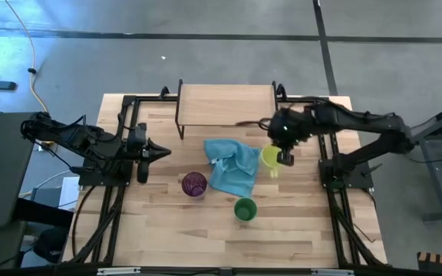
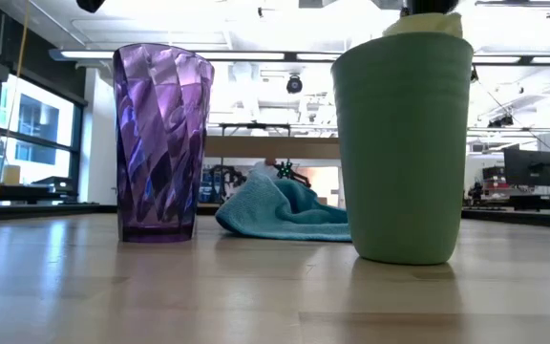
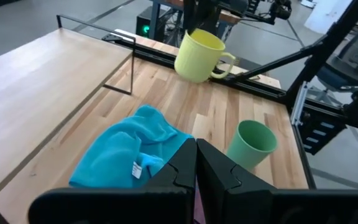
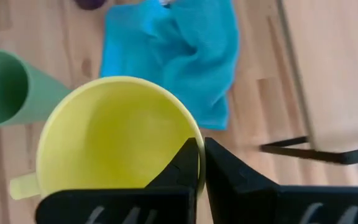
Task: Stack small to large cups/mugs on shelf
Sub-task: Put the yellow mug on the shelf
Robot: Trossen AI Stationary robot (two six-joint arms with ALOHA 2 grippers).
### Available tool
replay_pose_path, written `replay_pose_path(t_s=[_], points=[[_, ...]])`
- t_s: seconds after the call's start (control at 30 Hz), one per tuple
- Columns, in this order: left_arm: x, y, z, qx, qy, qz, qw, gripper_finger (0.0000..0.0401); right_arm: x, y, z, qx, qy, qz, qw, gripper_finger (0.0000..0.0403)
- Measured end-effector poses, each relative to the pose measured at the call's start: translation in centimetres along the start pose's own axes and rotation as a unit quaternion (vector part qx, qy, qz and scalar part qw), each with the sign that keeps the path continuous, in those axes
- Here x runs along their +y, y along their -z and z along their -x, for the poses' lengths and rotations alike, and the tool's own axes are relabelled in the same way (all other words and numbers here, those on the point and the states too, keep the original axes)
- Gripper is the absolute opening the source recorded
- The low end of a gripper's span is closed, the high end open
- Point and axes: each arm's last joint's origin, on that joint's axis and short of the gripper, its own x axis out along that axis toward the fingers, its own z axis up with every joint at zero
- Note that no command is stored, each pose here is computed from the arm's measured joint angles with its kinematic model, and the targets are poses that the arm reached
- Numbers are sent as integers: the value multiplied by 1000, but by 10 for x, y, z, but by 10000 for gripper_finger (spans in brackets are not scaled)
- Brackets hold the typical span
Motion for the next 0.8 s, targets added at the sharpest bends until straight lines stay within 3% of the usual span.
replay_pose_path(t_s=[0.33, 0.8], points=[[0, 0, 0, 0, -2, 0, 1000, 1, -45, -44, -8, 15, 16, 33, 999, 0], [0, 0, 0, 0, -2, 0, 1000, 1, -118, -62, -14, 10, 11, 7, 1000, 0]])
